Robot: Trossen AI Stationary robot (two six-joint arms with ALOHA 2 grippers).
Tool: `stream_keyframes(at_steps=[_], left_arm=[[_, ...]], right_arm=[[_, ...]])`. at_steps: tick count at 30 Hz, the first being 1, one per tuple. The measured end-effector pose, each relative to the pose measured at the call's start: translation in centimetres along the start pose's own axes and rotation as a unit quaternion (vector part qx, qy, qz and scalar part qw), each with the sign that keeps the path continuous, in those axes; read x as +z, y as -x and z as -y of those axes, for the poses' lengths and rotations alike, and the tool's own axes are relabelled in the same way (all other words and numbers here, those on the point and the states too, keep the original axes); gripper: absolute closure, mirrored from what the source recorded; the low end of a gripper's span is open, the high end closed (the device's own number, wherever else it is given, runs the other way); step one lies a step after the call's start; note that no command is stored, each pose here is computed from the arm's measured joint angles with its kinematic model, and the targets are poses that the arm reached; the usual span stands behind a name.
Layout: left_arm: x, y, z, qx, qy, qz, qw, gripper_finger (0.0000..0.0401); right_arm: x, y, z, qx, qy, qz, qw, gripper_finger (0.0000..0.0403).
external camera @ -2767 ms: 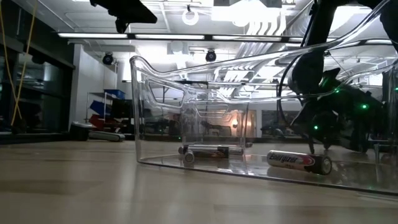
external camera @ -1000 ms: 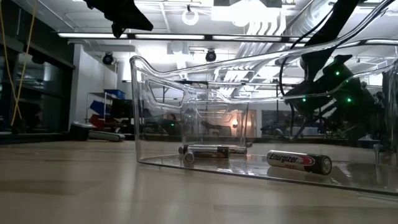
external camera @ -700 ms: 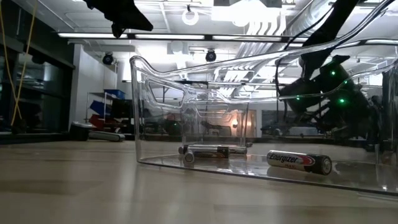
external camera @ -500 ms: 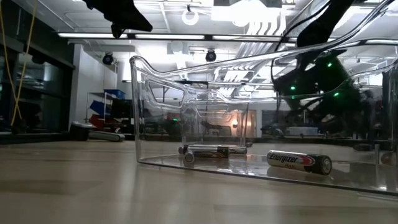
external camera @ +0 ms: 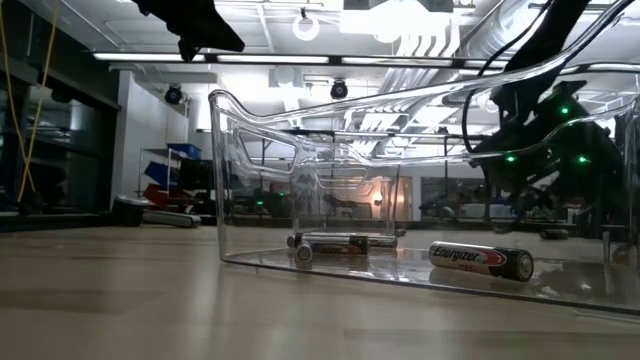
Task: Sort batteries
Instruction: Put the silver battery into the bottom transparent bin
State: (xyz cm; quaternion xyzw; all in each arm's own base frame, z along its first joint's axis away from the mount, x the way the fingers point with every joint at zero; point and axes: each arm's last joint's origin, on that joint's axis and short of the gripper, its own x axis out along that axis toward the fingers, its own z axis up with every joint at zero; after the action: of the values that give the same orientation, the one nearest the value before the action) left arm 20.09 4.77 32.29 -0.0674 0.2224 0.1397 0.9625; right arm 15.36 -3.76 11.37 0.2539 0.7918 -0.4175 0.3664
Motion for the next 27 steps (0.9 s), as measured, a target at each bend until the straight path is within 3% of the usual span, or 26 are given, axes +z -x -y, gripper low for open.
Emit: stream_keyframes(at_steps=[10,27], left_arm=[[0.0,0.0,0.0,0.001,-0.014,0.0,1.0,0.0401],[0.0,0.0,0.0,0.003,-0.014,0.0,1.0,0.0401]], right_arm=[[0.1,-0.3,0.3,-0.046,-0.054,0.05,0.996,0.0403],[-0.4,-1.7,-1.2,-0.039,0.06,-0.006,0.997,0.0403]])
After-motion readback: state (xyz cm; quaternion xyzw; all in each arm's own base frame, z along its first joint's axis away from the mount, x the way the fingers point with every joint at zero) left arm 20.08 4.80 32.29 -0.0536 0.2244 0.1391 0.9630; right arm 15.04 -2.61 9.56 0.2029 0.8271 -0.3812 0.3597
